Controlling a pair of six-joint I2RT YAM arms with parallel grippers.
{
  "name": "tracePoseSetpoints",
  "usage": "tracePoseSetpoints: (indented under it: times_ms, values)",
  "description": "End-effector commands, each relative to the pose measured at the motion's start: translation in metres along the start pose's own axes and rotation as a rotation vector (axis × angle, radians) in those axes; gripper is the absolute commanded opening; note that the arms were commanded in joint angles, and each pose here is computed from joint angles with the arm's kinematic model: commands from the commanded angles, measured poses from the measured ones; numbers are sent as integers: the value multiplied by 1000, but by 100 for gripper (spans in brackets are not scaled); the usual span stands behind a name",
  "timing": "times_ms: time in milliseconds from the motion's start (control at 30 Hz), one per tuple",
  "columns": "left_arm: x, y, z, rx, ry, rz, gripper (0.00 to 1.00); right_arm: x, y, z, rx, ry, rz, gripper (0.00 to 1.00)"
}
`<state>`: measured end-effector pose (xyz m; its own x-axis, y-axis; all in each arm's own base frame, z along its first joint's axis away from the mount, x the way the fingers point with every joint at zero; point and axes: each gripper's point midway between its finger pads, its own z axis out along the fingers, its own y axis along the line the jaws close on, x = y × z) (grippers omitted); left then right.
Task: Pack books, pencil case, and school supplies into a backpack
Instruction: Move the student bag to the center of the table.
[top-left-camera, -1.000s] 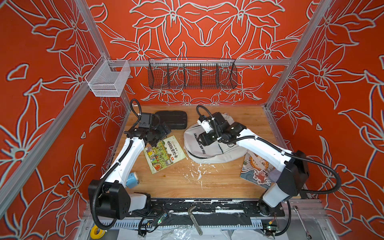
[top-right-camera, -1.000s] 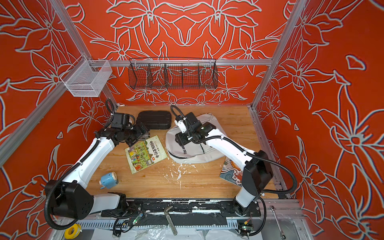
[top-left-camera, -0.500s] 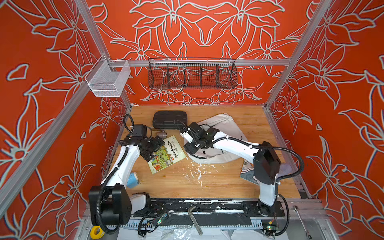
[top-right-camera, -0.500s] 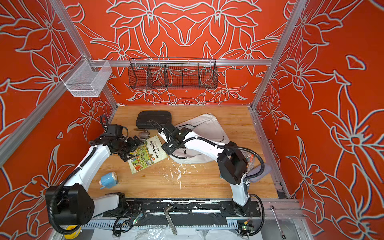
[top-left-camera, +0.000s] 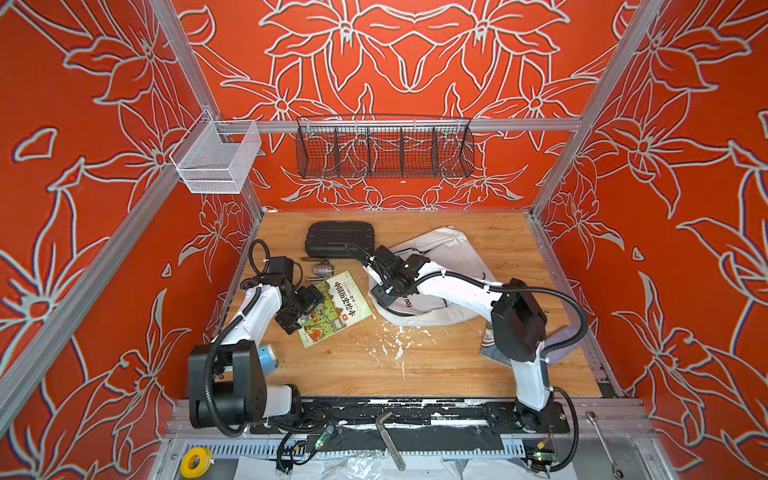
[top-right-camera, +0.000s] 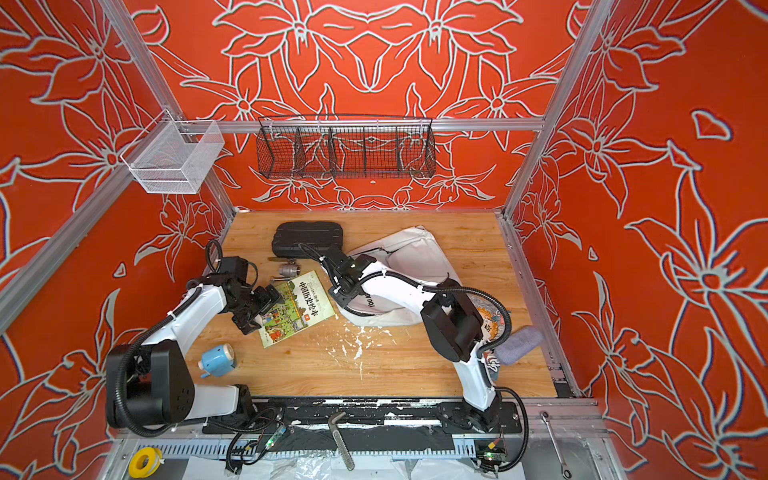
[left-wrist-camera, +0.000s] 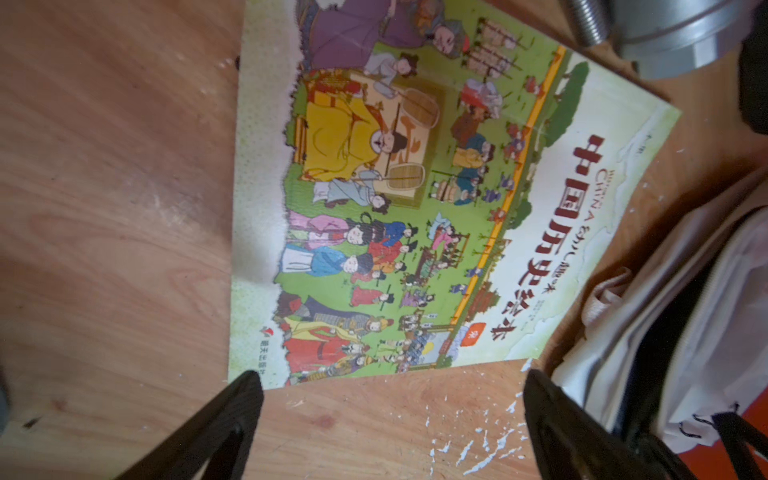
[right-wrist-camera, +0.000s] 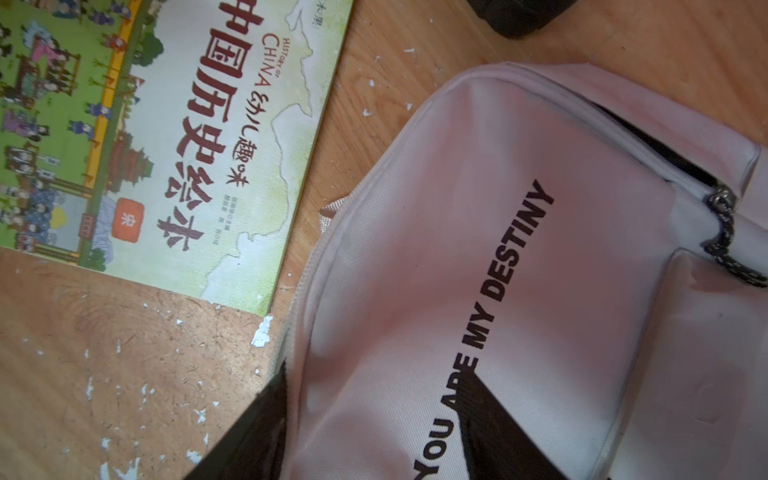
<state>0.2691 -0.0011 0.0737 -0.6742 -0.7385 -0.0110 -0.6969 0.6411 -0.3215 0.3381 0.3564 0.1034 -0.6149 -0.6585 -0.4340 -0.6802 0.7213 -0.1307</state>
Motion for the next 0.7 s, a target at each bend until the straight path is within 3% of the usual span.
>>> tracePoseSetpoints:
  times_ms: [0,367,667]
  values:
    - [-11,12,3,-59,-33,25,97,4,-18,-2,55,24,12,59]
    - [-36,20,13,-88,-125,93,98,10,-27,1,20,28,47,38]
    - [-47,14,37,-63,-99,135,97,5,-29,-3,-6,2,70,27]
